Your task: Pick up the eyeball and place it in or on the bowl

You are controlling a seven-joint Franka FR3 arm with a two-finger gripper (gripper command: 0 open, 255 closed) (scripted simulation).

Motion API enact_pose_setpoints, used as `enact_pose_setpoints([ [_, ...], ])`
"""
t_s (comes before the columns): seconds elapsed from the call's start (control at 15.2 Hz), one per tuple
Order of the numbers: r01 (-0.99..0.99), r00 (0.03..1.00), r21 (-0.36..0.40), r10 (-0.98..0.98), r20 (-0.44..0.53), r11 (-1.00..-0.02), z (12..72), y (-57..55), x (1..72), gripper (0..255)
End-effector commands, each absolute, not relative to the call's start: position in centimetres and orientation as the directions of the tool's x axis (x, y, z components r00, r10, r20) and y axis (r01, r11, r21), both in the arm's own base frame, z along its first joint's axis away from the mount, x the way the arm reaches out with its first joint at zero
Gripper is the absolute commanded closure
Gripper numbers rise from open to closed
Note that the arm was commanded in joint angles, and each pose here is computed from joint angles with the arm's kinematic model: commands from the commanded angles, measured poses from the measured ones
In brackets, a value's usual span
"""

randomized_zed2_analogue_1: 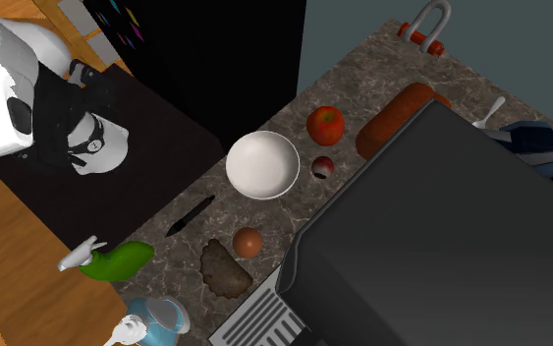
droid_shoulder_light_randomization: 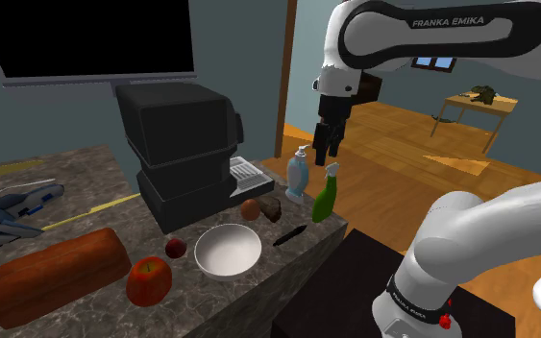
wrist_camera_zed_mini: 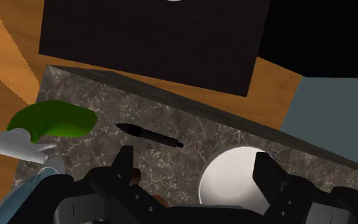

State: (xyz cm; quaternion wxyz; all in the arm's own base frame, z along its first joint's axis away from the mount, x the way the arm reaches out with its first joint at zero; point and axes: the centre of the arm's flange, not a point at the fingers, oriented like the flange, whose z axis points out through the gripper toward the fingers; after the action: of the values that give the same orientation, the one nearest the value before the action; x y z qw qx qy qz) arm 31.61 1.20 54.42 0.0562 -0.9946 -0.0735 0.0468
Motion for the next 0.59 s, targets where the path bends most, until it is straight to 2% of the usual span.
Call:
enact_pose_setpoints([
  [0.0,0.141,0.985,-0.119,0.152,-0.085,-0.983,54.4,1.2,31.6,0],
  [0.53,0.122,0.991,-0.096,0.126,-0.037,-0.988,48.6,8.5,35.9,0],
])
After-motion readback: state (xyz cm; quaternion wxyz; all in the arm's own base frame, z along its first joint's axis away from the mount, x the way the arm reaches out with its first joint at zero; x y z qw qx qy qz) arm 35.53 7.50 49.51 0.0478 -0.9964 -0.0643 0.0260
